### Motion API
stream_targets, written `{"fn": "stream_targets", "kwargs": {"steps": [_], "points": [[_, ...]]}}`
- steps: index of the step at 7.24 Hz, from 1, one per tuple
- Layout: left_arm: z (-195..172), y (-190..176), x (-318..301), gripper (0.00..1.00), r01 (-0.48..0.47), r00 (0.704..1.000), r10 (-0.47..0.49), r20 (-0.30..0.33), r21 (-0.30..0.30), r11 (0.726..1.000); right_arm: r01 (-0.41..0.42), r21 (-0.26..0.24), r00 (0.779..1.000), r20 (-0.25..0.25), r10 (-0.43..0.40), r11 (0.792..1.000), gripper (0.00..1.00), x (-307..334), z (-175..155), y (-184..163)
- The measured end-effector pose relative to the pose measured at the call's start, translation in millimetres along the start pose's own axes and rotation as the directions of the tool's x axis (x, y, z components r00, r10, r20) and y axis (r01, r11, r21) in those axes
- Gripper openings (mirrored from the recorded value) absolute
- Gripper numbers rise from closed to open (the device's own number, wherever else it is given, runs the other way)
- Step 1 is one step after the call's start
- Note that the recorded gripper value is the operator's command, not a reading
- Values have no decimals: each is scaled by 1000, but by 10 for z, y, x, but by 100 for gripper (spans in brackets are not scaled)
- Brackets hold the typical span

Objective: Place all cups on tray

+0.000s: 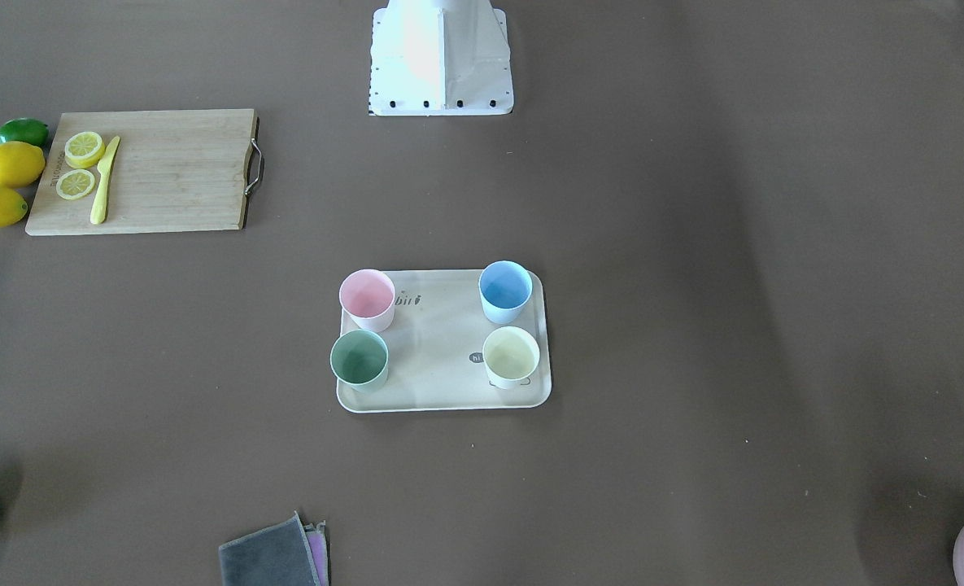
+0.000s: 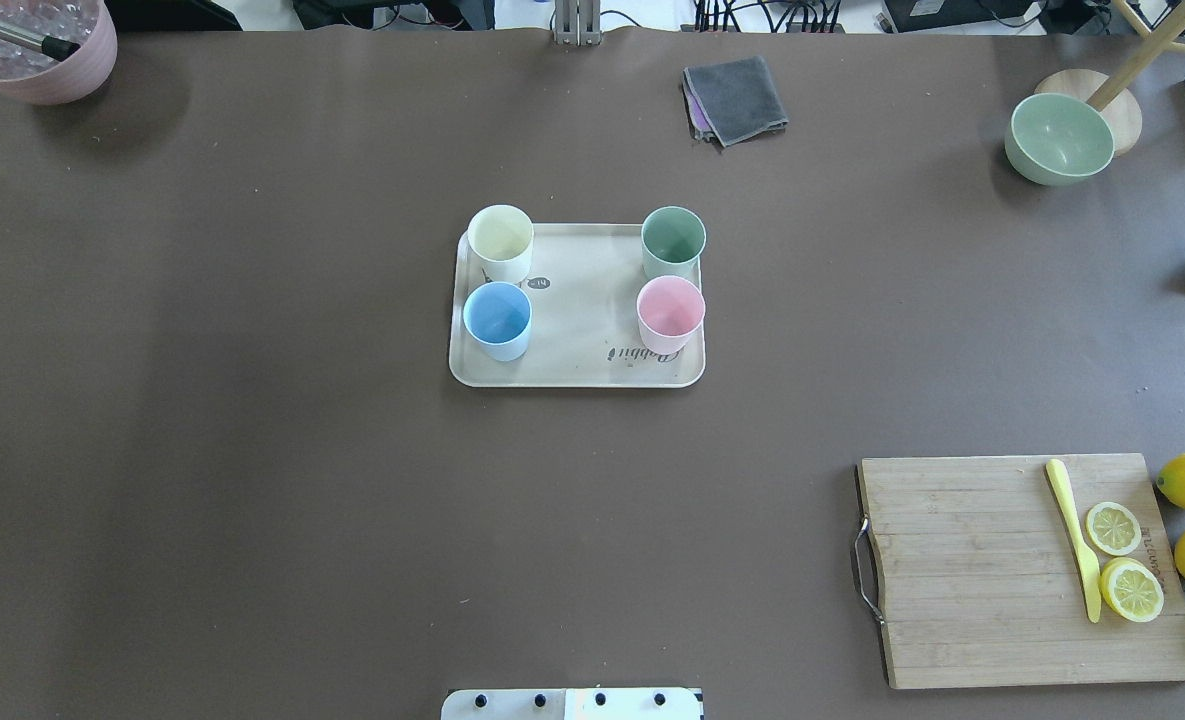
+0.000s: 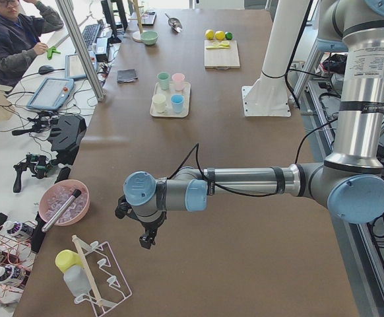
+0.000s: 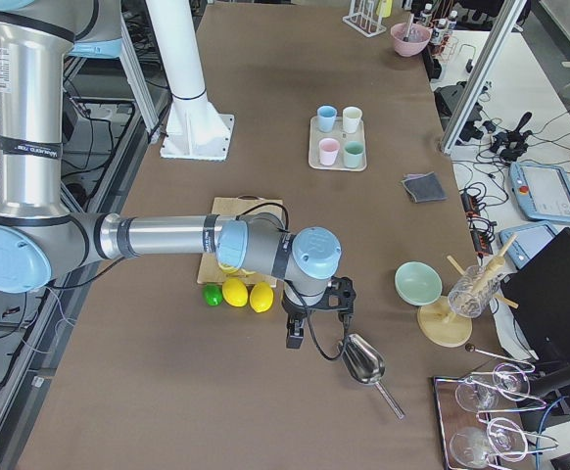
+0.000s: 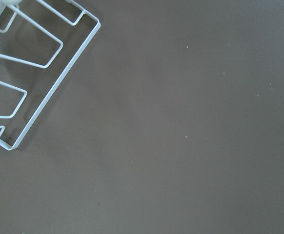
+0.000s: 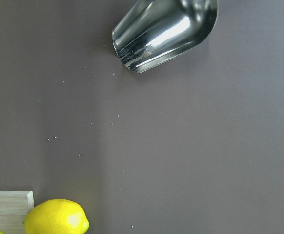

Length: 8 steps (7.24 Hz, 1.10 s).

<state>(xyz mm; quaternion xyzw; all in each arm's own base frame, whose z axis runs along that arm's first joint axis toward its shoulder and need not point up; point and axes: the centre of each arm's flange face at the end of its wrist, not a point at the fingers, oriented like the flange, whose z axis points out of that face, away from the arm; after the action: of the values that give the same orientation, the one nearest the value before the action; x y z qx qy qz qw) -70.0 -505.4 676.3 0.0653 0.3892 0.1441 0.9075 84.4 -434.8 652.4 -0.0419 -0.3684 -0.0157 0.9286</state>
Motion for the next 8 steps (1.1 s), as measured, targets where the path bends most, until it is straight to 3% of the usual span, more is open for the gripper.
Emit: {"fn": "stream_targets", "kwargs": {"steps": [3, 8], "points": [[-37, 85, 80, 98, 28, 999, -29, -27, -16, 999, 23, 1, 1000, -3, -23, 1000, 100, 19, 121, -43], [-182, 36, 237, 98, 1, 1000, -1, -6, 0, 1000, 29, -3, 1000, -2, -29, 1000, 100, -3, 148, -52]]}}
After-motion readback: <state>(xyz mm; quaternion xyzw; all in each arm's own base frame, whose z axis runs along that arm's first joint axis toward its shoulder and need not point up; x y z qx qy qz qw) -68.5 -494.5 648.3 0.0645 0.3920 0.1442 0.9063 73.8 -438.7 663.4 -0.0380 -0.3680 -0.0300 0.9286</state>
